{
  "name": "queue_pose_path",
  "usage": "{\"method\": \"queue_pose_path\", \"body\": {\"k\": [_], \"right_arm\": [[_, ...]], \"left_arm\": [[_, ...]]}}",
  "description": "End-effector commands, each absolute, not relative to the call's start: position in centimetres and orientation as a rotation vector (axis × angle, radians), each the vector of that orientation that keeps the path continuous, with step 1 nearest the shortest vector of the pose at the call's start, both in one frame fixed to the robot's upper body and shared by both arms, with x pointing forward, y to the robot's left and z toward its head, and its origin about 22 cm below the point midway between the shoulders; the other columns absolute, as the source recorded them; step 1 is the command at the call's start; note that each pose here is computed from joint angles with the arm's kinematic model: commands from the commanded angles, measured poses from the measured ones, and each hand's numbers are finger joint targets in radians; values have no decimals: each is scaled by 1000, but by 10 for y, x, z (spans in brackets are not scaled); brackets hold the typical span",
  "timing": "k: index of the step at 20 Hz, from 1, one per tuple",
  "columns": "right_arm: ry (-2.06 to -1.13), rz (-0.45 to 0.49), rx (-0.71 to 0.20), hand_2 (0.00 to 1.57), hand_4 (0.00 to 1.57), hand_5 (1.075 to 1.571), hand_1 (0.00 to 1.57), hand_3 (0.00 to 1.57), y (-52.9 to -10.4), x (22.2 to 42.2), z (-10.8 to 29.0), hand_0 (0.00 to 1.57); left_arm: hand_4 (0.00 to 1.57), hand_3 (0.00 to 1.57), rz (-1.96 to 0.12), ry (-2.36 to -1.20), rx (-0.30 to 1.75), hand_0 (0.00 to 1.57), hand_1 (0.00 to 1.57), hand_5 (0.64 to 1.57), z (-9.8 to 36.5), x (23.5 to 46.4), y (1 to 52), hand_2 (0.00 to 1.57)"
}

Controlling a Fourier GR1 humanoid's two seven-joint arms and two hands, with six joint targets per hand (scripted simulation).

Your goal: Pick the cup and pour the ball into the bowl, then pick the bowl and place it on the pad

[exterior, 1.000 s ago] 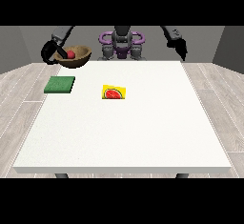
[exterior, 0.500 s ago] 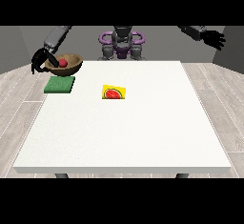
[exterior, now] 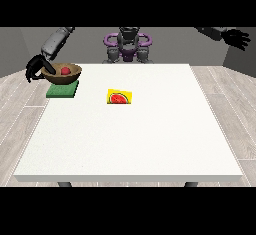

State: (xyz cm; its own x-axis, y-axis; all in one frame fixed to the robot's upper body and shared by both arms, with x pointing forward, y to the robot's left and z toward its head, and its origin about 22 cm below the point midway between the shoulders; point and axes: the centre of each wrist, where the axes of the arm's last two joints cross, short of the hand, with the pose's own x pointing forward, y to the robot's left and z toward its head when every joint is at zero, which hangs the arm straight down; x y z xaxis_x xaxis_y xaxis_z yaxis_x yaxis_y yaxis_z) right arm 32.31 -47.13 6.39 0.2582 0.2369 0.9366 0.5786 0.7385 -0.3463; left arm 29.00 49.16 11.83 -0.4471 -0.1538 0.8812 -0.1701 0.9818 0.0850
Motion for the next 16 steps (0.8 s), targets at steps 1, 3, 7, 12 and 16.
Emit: {"method": "queue_pose_path", "body": {"k": [1, 3, 7, 12, 16], "right_arm": [[-1323, -254, -770, 1226, 0, 1523, 1087, 1164, -479, 329, 84, 1087], [-1240, -289, -731, 681, 0, 1520, 614, 1057, -484, 321, 59, 614], [-1321, -247, -673, 363, 0, 1412, 0, 444, -468, 339, 74, 0], [-1105, -184, -705, 0, 0, 1359, 0, 0, -461, 329, 34, 0], [-1221, -87, -563, 0, 416, 1383, 0, 0, -430, 368, 84, 0]], "left_arm": [[1179, 0, 48, -2097, 255, 0, 0, 1552, 129, 289, 509, 0], [1174, 0, 21, -2023, 220, 0, 0, 1548, 117, 289, 485, 0], [1178, 0, 31, -2064, 268, 0, 0, 1549, 117, 288, 499, 0], [902, 0, -77, -1887, 81, 0, 0, 1559, 109, 320, 403, 0], [902, 0, -31, -1726, 136, 0, 0, 1559, 61, 311, 408, 0]]}}
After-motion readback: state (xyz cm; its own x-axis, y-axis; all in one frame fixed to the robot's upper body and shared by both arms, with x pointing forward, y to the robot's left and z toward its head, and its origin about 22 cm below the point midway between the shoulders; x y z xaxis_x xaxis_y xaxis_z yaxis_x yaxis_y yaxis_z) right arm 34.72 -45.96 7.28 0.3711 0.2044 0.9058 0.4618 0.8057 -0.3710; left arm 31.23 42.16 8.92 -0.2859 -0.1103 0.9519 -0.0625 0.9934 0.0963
